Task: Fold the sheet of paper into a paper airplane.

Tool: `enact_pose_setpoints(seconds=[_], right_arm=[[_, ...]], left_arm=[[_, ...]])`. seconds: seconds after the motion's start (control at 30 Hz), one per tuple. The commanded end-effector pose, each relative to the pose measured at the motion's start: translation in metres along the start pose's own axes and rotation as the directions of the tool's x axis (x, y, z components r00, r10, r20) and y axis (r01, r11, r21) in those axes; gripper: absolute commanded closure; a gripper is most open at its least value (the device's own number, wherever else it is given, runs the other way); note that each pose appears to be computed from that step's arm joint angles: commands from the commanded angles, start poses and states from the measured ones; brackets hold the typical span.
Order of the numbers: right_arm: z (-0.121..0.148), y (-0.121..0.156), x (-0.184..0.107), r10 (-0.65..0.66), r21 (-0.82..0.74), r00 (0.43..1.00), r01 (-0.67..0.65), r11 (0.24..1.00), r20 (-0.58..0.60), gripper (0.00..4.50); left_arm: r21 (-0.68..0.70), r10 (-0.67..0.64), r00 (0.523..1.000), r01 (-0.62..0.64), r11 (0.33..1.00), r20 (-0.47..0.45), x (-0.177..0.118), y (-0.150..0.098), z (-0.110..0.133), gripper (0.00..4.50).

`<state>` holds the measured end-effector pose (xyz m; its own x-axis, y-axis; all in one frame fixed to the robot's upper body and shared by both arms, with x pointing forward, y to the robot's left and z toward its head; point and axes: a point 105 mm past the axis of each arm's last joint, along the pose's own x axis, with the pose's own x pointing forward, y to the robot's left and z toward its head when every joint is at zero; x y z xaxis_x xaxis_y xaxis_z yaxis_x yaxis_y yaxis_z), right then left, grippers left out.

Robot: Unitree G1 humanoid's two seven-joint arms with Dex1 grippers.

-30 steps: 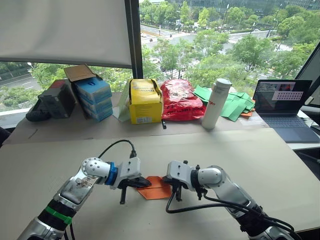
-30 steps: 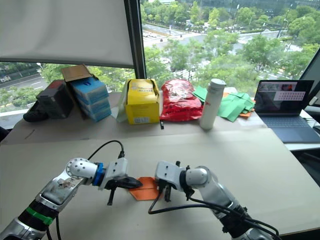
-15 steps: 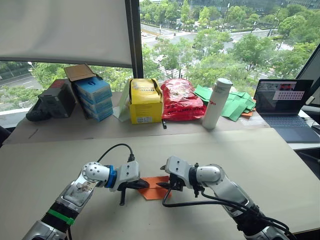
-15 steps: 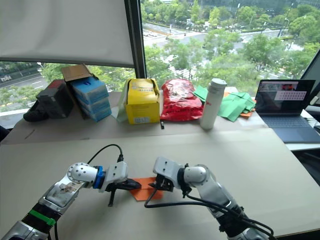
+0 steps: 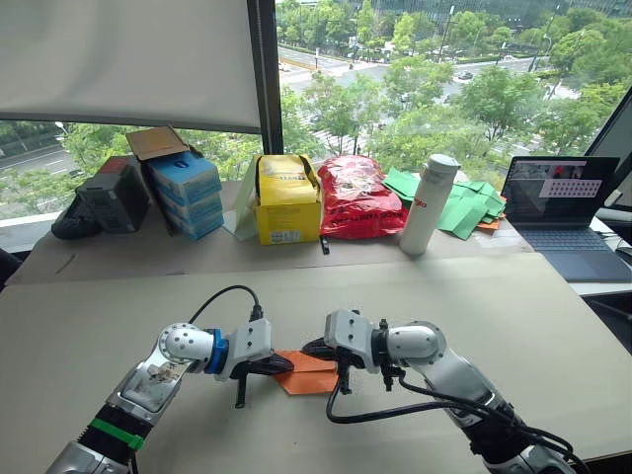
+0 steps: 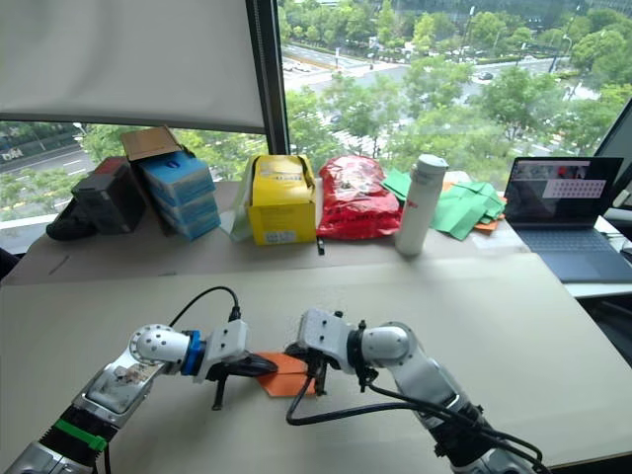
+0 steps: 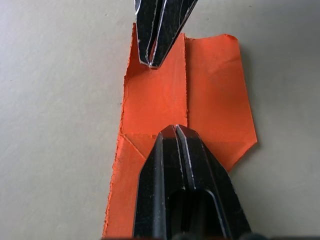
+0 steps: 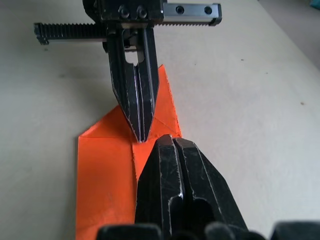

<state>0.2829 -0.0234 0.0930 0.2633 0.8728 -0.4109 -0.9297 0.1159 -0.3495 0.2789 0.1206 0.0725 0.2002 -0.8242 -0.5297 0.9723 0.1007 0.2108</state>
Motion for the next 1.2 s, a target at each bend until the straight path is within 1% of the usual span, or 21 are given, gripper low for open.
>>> enact_pose_setpoints(seconds=[0.03, 0.17, 0.3, 0.4, 0.53, 0.63, 0.87, 1.07, 1.2], right_arm=[[0.006, 0.001, 0.0, 0.021, -0.026, 0.999, -0.02, 0.999, 0.035, 4.44], [0.001, 0.006, 0.001, 0.045, -0.015, 0.999, -0.045, 0.999, 0.021, 4.44], [-0.009, 0.011, 0.002, 0.072, -0.016, 0.997, -0.073, 0.997, -0.029, 4.44], [-0.024, 0.009, 0.004, 0.057, -0.013, 0.993, -0.059, 0.998, -0.102, 4.44], [-0.038, 0.01, 0.003, 0.067, 0.01, 0.984, -0.067, 0.998, -0.164, 4.44], [-0.051, 0.016, -0.001, 0.1, 0.045, 0.969, -0.092, 0.995, -0.224, 4.44], [-0.058, 0.019, -0.01, 0.117, 0.071, 0.956, -0.101, 0.992, -0.27, 4.44], [-0.066, 0.017, -0.029, 0.101, 0.097, 0.943, -0.074, 0.993, -0.316, 4.44], [-0.074, 0.022, -0.043, 0.111, 0.124, 0.928, -0.071, 0.99, -0.357, 4.44]], left_arm=[[-0.02, 0.004, 1.0, -0.005, 1.0, -0.02, -0.001, -0.002, -0.005, 4.5], [-0.022, 0.012, 1.0, -0.013, 1.0, -0.018, -0.001, -0.002, -0.004, 4.5], [-0.022, 0.014, 1.0, -0.014, 1.0, -0.016, -0.001, -0.003, -0.004, 4.5], [-0.02, 0.014, 1.0, -0.015, 1.0, -0.016, 0.0, -0.003, -0.003, 4.5], [-0.02, 0.012, 1.0, -0.012, 1.0, -0.015, 0.0, -0.004, -0.003, 4.5], [-0.02, 0.009, 1.0, -0.009, 1.0, -0.016, 0.001, -0.005, -0.003, 4.5], [-0.014, 0.005, 1.0, -0.005, 1.0, -0.021, 0.001, -0.005, -0.003, 4.5], [-0.008, -0.002, 1.0, 0.002, 1.0, -0.025, 0.001, -0.007, -0.004, 4.5], [-0.006, -0.004, 1.0, 0.004, 1.0, -0.027, 0.002, -0.007, -0.004, 4.5]])
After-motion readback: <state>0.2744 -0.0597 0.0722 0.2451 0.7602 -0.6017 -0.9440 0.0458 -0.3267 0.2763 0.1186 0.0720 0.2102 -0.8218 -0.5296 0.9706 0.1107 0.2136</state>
